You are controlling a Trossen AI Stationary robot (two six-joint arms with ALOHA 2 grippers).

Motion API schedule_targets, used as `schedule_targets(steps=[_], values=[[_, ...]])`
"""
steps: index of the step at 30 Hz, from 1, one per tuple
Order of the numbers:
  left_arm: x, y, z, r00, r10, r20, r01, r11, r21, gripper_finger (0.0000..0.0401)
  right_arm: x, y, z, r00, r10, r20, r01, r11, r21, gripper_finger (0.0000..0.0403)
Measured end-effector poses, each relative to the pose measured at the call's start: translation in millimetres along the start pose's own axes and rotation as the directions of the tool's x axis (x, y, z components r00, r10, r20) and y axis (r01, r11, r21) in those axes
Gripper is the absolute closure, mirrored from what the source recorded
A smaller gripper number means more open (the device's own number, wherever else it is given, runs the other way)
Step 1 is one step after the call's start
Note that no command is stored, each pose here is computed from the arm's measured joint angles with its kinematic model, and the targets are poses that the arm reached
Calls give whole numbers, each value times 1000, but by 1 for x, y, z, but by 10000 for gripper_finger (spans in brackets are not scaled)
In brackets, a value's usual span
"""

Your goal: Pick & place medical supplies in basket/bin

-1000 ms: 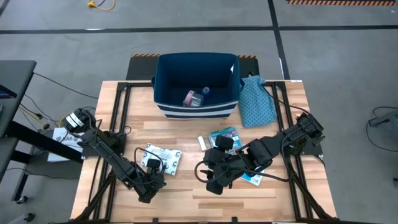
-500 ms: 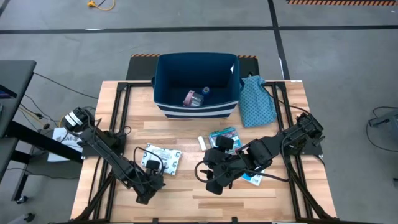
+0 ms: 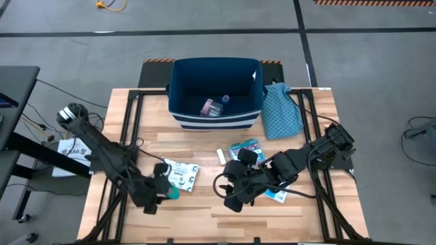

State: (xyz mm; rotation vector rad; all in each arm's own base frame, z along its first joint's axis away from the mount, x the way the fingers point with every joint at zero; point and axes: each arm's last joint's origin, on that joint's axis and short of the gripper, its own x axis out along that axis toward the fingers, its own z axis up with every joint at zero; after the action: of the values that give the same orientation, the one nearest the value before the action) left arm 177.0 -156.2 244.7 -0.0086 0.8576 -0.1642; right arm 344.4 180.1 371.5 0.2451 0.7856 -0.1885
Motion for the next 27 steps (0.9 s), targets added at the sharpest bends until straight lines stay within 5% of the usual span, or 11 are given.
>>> schedule_targets(steps=[6, 14, 20, 27], values=[[-44, 23, 17, 969, 22, 246, 1, 996, -91, 225, 3, -8, 3, 999, -53, 5, 53, 997, 57, 194], [-93, 51, 37, 831, 33, 556, 26, 995, -97, 225, 8, -20, 10, 993, -116, 19, 116, 993, 13, 194], [-111, 70, 41, 766, 91, 636, -28, 994, -109, 225, 11, -42, 8, 965, -254, -59, 255, 967, 9, 194], [-115, 90, 50, 756, 108, 646, -60, 994, -95, 225, 14, -74, 18, 927, -358, -111, 352, 933, -67, 194]])
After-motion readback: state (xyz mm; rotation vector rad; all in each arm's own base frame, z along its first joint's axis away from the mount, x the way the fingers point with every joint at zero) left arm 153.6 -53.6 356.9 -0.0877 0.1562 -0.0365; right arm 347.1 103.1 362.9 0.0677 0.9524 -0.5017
